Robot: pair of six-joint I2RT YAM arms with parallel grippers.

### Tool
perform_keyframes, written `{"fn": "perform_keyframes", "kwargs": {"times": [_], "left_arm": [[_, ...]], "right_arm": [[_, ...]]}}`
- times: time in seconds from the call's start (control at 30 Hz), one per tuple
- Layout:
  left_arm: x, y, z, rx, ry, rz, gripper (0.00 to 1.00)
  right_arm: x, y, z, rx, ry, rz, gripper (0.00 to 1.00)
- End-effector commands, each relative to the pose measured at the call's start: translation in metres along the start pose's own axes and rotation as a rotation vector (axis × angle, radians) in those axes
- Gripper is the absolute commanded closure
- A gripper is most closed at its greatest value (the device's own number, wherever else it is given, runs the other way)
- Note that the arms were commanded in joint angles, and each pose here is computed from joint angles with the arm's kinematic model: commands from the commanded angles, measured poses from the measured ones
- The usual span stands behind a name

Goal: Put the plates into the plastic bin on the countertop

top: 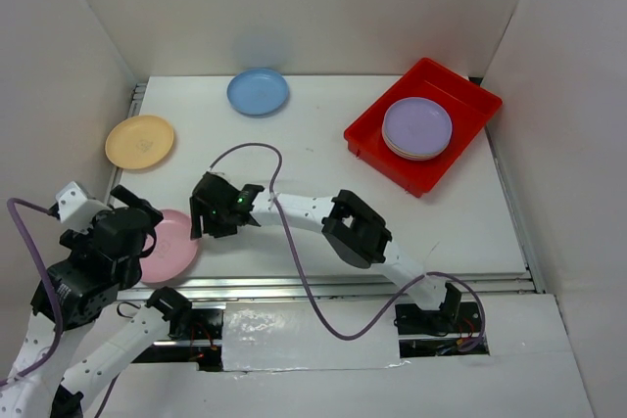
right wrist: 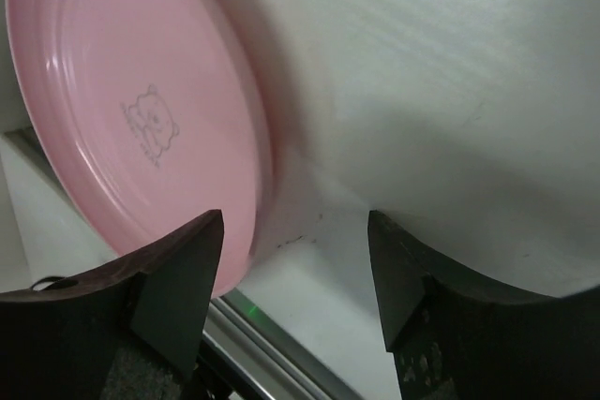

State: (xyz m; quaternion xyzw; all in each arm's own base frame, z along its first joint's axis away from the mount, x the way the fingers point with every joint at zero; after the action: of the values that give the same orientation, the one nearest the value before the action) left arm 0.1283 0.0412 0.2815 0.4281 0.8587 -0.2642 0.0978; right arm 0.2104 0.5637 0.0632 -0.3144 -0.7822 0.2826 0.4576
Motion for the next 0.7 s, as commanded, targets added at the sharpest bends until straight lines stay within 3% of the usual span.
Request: {"fn": "perform_keyframes", "kwargs": {"times": [0.0,0.13,0.23,0.53,0.67], "left_arm": [[-0.007,0.003,-0.002,-0.015,0.003,0.013,0.01],[-0.008,0.002,-0.003,-0.018,-0.003,0.03,0.01],[-0.009,0.001,-0.003,-0.015,-0.001,0.043,0.01],[-0.012,0.002,-0.001,-0.008,0.015,0.053,0.01],[-0.012,0.001,-0.001,-0.006,0.012,0.061,0.01]], "right_arm": [[-0.017,0.002,-0.014,-0.013,0.035,0.072,0.3],[-0.018,0.011,-0.011,0.004,0.026,0.076,0.35],[-0.015,0.015,-0.015,0.007,0.031,0.065,0.51],[-0.005,0.016,-0.01,0.036,0.034,0.0,0.52],[-0.001,0.016,-0.006,0.075,0.001,-0.058,0.71]]}}
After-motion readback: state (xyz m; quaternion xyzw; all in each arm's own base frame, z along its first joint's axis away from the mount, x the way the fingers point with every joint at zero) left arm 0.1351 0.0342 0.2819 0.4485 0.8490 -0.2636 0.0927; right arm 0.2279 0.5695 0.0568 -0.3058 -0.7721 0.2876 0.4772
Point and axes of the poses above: each gripper's point midway between its finger pads, its own y axis out along the fingers, its own x axis along the line the jaws close on, z = x × y, the point moved 3 cm from there along -y, back along the fingers, and after that the axes turned 4 degrees about -y, right-handed, at the moved point
